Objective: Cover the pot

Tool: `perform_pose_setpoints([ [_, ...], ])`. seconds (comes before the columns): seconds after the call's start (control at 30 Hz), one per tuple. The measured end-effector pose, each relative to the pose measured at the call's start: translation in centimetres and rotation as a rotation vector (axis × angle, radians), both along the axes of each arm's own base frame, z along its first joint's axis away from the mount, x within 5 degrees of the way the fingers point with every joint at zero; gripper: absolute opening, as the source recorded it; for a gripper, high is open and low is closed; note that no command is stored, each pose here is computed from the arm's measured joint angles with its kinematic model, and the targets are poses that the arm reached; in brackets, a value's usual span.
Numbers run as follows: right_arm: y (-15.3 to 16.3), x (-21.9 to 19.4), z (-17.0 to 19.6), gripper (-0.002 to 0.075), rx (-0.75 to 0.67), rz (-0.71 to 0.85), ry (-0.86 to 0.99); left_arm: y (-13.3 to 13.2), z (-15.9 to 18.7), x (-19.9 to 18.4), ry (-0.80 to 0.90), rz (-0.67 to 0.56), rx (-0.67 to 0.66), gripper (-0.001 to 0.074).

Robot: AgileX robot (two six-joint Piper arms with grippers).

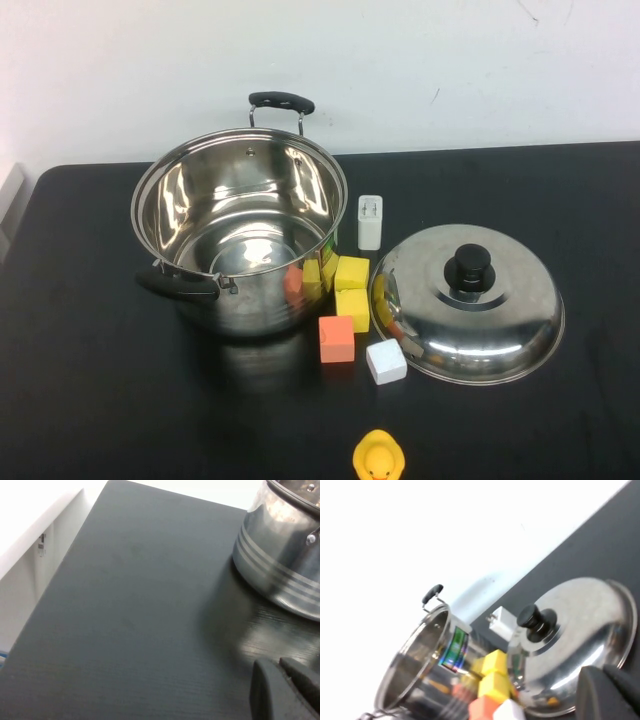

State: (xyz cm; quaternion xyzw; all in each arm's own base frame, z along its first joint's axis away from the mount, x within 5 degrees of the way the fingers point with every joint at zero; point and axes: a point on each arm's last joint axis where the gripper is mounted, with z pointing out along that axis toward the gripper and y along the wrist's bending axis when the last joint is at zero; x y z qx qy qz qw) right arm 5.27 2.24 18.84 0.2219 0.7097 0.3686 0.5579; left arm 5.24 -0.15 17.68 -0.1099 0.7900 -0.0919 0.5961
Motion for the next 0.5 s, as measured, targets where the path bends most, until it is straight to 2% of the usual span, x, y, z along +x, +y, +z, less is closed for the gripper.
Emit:
perform_pose_setpoints([
  [0.1,0.0,0.0,0.3,-0.0002,-0.080,0.003,-0.035,0.0,0.0,0.0,0.000,0.000,-0.002,-0.0001],
  [0.3,0.0,-0.4,5.3,-0.0002,-0.430,0.030,-0.241,0.0,0.0,0.0,0.000,0.000,-0.002,-0.0001],
  [0.4,0.2,0.2,7.9,-0.0002,-0.606,0.054,-0.279,0.0,0.0,0.0,0.000,0.000,0.000,-0.0001],
  [0.5,0.3,1.7,9.1,-0.0002,-0.705,0.084,-0.245,0.0,0.0,0.0,0.000,0.000,0.000,-0.0001],
])
